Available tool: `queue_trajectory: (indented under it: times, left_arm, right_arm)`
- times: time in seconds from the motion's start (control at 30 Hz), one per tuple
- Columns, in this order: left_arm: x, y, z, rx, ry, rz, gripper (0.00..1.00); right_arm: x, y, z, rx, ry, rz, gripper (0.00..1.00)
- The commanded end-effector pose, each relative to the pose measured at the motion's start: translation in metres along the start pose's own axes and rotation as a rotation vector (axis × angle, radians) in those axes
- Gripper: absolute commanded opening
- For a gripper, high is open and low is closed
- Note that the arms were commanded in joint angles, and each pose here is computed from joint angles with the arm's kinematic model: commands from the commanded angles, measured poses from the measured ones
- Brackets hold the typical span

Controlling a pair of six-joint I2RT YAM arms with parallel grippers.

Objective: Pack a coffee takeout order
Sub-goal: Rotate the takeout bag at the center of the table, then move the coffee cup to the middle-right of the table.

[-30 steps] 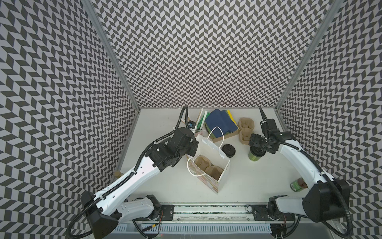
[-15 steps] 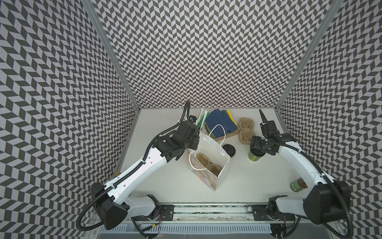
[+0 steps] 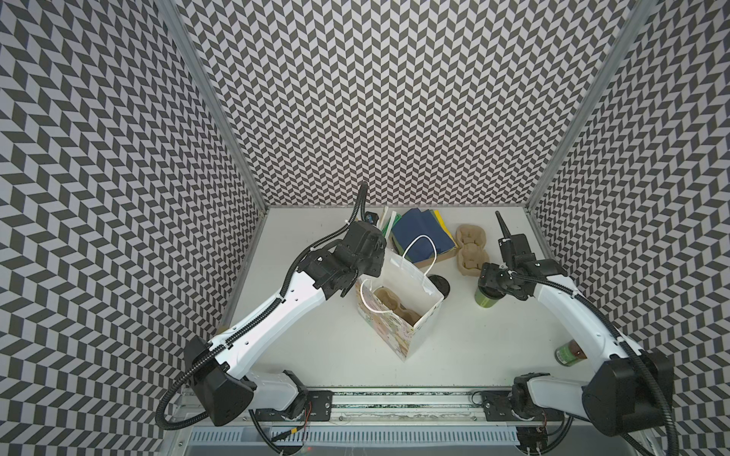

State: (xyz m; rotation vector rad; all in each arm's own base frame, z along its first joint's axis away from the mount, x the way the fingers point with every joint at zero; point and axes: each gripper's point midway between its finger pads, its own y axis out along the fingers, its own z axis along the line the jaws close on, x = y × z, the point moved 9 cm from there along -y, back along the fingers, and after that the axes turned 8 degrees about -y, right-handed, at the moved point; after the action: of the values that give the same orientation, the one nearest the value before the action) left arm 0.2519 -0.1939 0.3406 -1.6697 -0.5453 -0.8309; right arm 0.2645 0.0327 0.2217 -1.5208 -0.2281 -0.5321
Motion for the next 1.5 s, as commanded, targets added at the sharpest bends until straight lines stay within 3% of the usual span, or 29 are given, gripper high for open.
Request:
queue_trajectory:
  times: [0.0, 0.17, 0.47, 0.9, 1.07, 1.27, 1.47]
  left_arm:
    - [0.014, -0.019, 0.004, 0.004, -0.021, -0.064, 0.61]
    - [0.019, -0.027, 0.005, 0.001, -0.033, -0.091, 0.71]
    - [0.041, -0.089, 0.025, 0.000, -0.141, -0.334, 0.73]
    - [0.030, -0.095, 0.037, 0.038, -0.152, -0.363, 0.73]
    - [0.025, -0.092, 0.037, 0.036, -0.156, -0.359, 0.73]
    - [0.022, -0.087, 0.037, 0.035, -0.154, -0.352, 0.73]
    - [0.024, -0.086, 0.036, 0.033, -0.153, -0.351, 0.73]
  right_arm:
    - [0.002, -0.003, 0.002, 0.006, -0.015, -0.041, 0.82]
    - [0.000, -0.003, 0.002, -0.004, -0.025, -0.043, 0.78]
    - [-0.006, 0.003, 0.007, 0.019, -0.051, -0.024, 0.71]
    - [-0.011, 0.004, 0.017, 0.092, -0.110, -0.014, 0.54]
    - [-0.012, 0.005, 0.023, 0.120, -0.129, 0.013, 0.54]
    - [-0.016, 0.005, 0.030, 0.202, -0.153, 0.033, 0.67]
    - [-0.022, 0.006, 0.039, 0.186, -0.200, 0.053, 0.70]
